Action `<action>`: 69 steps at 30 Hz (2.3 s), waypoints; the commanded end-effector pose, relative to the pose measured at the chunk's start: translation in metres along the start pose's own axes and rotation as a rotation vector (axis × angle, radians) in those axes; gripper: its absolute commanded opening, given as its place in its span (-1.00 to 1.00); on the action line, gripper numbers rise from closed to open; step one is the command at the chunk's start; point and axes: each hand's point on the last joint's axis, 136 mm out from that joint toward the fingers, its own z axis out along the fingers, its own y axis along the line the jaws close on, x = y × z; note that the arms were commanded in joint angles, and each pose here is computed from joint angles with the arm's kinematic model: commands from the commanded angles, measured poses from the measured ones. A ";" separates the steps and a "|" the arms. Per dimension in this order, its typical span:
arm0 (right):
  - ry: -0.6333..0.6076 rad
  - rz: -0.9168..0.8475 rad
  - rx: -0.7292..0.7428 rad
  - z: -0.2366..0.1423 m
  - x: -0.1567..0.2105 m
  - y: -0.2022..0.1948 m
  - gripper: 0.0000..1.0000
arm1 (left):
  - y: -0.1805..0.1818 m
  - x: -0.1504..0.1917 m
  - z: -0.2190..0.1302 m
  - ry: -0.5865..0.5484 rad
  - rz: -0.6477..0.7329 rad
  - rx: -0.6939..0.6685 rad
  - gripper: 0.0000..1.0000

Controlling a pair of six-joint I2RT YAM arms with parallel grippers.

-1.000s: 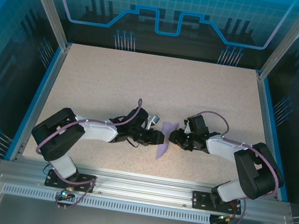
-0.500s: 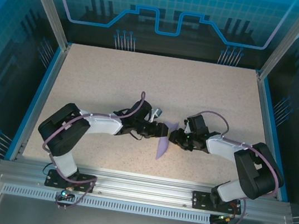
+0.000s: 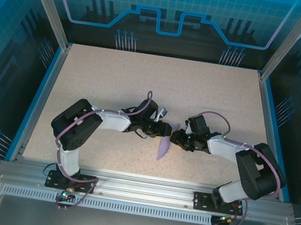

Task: Fold a paper plane with a square sheet of paper (fold left side to right side)
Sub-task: Fold the wing for the fifth time at the center of the table.

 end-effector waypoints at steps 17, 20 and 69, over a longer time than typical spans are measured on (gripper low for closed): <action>0.058 -0.015 0.057 0.011 0.015 -0.010 -0.25 | 0.020 -0.007 0.001 -0.006 -0.011 -0.047 -0.39; 0.059 -0.015 0.057 0.011 0.015 -0.010 -0.25 | 0.019 -0.007 0.000 0.000 0.002 -0.051 -0.45; -0.076 0.028 -0.252 -0.002 -0.085 0.040 0.40 | 0.033 -0.028 0.000 0.044 0.141 0.005 -0.97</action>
